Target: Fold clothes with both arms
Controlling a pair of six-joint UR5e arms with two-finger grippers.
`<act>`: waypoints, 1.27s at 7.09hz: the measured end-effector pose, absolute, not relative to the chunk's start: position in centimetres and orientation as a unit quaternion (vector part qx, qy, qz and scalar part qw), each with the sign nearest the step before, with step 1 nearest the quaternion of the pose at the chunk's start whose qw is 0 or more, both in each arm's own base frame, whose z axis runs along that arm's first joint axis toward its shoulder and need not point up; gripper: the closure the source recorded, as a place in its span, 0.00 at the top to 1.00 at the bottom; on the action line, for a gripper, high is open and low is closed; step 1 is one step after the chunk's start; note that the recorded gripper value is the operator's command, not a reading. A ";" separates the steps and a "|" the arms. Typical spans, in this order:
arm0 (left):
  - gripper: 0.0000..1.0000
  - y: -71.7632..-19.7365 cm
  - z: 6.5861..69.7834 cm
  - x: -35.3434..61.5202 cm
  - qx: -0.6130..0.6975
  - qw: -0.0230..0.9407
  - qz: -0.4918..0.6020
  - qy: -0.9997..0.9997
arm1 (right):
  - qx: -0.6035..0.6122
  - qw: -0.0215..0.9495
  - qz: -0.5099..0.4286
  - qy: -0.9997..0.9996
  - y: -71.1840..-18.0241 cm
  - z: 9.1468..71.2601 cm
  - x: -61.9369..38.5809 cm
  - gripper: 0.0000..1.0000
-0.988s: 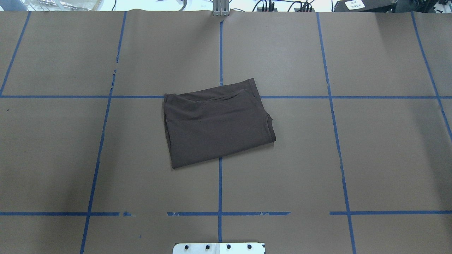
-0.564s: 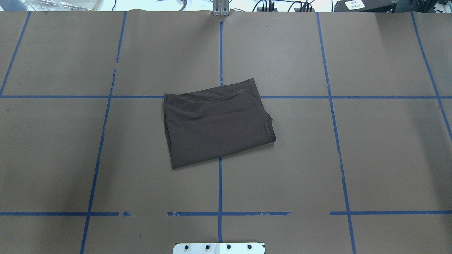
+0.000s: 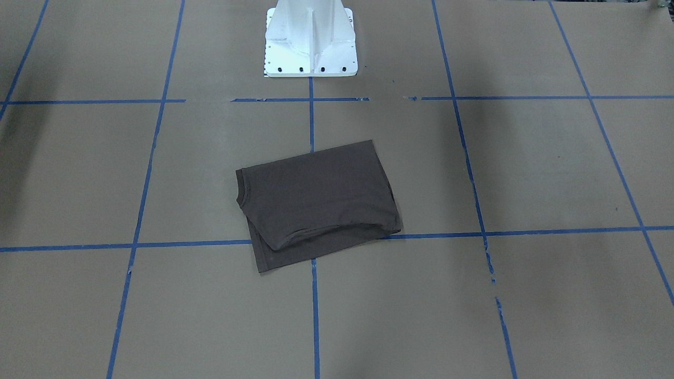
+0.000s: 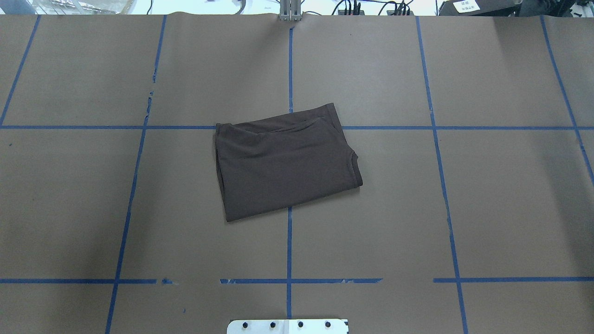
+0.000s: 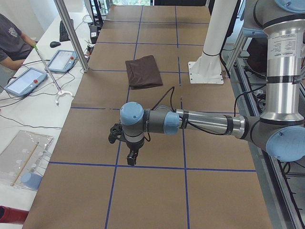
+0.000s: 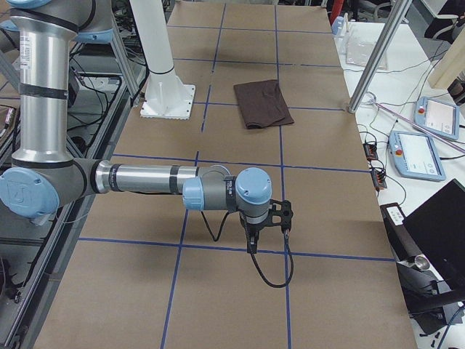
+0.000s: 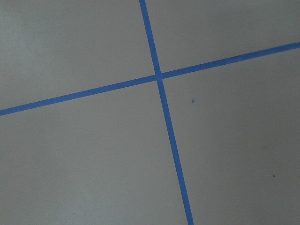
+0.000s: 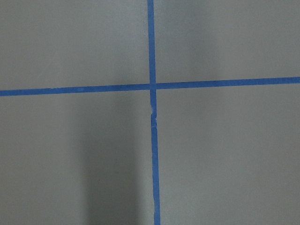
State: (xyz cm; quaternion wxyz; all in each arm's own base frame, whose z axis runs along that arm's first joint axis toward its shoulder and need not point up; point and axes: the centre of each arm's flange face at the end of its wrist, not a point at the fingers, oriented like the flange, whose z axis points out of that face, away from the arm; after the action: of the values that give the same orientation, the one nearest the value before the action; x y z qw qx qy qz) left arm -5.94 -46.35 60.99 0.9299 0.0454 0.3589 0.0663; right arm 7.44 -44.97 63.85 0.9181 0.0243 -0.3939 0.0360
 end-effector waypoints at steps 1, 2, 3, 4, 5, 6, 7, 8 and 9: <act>1.00 -46.4 60.9 -5.9 0.033 0.931 0.034 0.361 | 0.023 0.918 0.036 -0.394 -44.9 63.9 7.4 1.00; 1.00 -46.3 60.9 -5.9 0.020 0.931 0.001 0.364 | 0.023 0.918 0.036 -0.394 -44.9 64.0 7.4 1.00; 1.00 -46.3 61.0 -5.9 0.011 0.931 -0.020 0.365 | 0.023 0.918 0.036 -0.394 -44.9 64.0 7.4 1.00; 1.00 -46.3 61.0 -5.9 0.007 0.930 -0.029 0.365 | 0.023 0.918 0.036 -0.394 -44.9 64.0 7.4 1.00; 1.00 -46.2 61.1 -5.9 0.006 0.930 -0.032 0.367 | 0.023 0.918 0.036 -0.394 -44.9 64.0 7.4 1.00; 1.00 -46.2 61.1 -5.8 0.005 0.929 -0.033 0.368 | 0.023 0.918 0.036 -0.394 -44.9 64.0 7.5 1.00; 1.00 -46.2 61.1 -5.8 0.005 0.929 -0.033 0.369 | 0.024 0.918 0.036 -0.394 -44.9 64.0 7.5 1.00; 1.00 -46.2 61.1 -5.8 0.005 0.929 -0.033 0.369 | 0.024 0.918 0.036 -0.394 -44.9 64.0 7.5 1.00; 1.00 -46.2 61.0 -5.8 0.006 0.929 -0.033 0.369 | 0.024 0.918 0.036 -0.394 -44.9 64.0 7.5 1.00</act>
State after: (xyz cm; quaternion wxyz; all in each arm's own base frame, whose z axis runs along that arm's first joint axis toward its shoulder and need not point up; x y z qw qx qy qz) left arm -5.83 -46.18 61.04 0.9288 0.0055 0.3691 -0.0326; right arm 7.46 -44.92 63.97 0.9183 0.0238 -0.3936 0.0361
